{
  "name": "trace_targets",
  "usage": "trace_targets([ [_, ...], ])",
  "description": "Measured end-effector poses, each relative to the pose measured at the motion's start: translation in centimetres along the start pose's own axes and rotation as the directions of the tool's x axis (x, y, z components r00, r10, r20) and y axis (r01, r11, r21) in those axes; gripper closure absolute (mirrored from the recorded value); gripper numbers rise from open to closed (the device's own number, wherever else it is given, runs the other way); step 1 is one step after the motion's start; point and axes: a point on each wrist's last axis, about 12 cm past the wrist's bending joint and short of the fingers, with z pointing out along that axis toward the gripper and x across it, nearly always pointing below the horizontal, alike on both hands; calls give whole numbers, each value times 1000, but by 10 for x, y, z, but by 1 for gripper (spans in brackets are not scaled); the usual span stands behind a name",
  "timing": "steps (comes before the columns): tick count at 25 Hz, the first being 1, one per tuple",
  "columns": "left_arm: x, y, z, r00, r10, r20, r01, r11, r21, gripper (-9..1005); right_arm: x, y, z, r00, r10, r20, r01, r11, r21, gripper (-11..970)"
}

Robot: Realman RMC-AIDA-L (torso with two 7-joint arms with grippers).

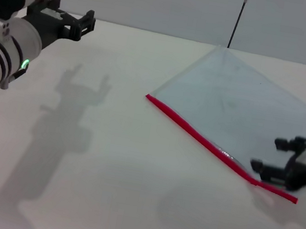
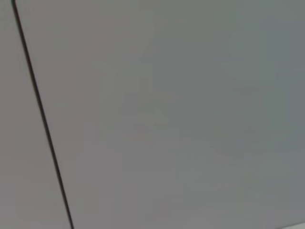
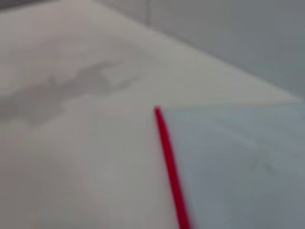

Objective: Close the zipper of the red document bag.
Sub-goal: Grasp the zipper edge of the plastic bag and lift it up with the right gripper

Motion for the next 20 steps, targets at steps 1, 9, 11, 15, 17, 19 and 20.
trace_targets([
  [1,0,0,0,1000,2,-2,-2,1000,-2,228,2,1,-1,999,-22,-28,21,1000,-7,202],
  [9,1,3,0,1000,15,-18,-15,1000,-17,229,13,3,1,977,-128,-170,128,992,-9,202],
  [11,2,4,0,1000,19,-22,-19,1000,-22,229,15,4,2,970,-147,-195,147,989,-10,202],
  [15,2,4,0,1000,22,-22,-22,999,-23,229,15,7,1,953,-186,-238,191,982,-3,202],
  [17,2,4,0,1000,22,-22,-23,999,-23,229,14,9,-1,946,-200,-253,209,978,7,202],
  [19,2,6,0,999,24,-23,-25,999,-25,229,12,11,-1,940,-217,-265,228,973,14,202],
  [20,2,6,0,999,25,-24,-26,999,-26,229,12,11,-1,937,-223,-269,236,972,17,202],
])
